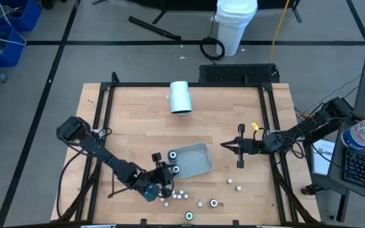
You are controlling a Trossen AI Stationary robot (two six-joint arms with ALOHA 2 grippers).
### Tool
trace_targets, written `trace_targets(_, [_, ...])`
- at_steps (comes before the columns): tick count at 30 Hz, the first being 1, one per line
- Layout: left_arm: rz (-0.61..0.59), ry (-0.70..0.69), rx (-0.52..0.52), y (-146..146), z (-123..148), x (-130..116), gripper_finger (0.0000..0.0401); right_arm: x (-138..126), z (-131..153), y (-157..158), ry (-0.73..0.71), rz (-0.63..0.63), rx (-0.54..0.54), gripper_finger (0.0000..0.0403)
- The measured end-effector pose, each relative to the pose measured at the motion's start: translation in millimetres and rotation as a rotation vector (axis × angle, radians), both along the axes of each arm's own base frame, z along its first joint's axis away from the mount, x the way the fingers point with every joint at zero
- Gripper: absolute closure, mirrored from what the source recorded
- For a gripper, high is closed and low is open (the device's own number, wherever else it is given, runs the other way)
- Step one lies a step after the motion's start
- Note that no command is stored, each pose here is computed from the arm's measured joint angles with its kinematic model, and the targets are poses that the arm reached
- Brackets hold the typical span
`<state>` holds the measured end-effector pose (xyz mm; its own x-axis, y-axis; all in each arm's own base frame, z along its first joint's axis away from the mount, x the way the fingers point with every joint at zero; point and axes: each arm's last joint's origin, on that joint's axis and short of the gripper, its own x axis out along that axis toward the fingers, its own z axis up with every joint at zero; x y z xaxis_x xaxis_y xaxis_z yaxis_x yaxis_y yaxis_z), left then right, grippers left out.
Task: Pick & Place food coloring
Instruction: Put the large black food coloring bottle into the gray bin
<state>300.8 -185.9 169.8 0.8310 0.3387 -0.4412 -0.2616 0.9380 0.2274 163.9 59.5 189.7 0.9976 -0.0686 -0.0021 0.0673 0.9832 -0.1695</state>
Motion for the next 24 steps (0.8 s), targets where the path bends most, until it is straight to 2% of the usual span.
trace_targets(12, [-0.002, -0.05, -0.051, 6.9, -18.9, -10.2, 0.027, 0.0, 0.0, -0.1, 0.001, 0.0, -0.002, 0.0403])
trace_targets(24, [-0.007, -0.04, -0.055, 8.2, -22.2, -12.3, 0.0262, 0.0, 0.0, -0.1, 0.0, 0.0, -0.003, 0.0403])
